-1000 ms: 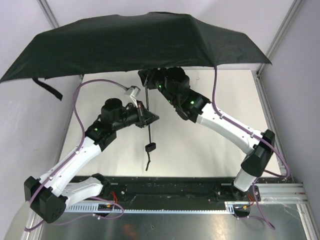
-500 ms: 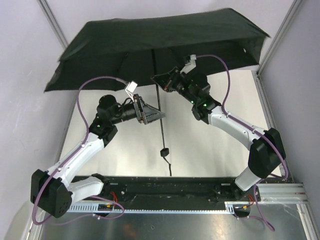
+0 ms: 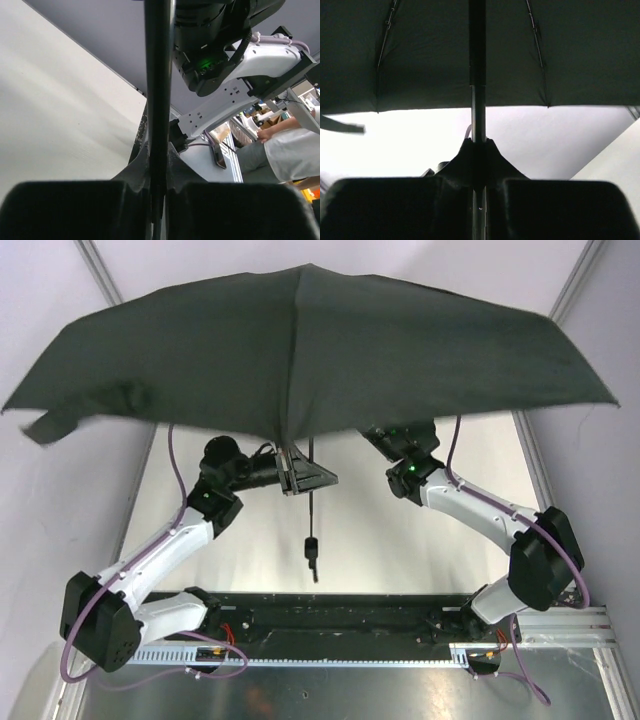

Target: Put away the umbrella

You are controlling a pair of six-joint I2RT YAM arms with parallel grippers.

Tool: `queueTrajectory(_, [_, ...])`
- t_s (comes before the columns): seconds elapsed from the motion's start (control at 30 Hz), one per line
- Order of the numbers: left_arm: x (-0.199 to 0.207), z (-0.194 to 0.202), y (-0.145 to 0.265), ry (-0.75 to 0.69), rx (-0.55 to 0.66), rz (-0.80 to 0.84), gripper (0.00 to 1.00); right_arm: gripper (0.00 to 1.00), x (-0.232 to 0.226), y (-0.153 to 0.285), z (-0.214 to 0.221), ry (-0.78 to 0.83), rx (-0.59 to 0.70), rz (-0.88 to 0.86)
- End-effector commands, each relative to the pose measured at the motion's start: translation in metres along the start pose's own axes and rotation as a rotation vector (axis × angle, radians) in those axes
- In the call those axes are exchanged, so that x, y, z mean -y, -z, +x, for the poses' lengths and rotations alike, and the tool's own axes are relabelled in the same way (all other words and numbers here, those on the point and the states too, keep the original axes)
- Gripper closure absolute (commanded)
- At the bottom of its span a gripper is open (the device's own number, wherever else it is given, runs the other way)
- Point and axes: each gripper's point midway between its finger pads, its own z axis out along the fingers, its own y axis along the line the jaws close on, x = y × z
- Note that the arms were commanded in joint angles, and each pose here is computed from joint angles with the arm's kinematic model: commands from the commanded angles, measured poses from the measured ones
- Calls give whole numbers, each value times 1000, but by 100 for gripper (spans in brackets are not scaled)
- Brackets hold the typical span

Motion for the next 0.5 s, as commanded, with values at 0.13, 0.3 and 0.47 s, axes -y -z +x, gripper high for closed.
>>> queueTrajectory(0.13, [7, -11, 8, -99, 73, -25, 100, 60, -25, -2, -45, 46, 168, 54])
queueTrajectory(0.3, [12, -10, 9, -111, 62, -8, 100, 44, -12, -16, -60, 27, 206, 46])
queueTrajectory(0.47, [17, -9, 10, -127, 55, 9, 100, 31, 5, -32, -80, 41, 244, 58])
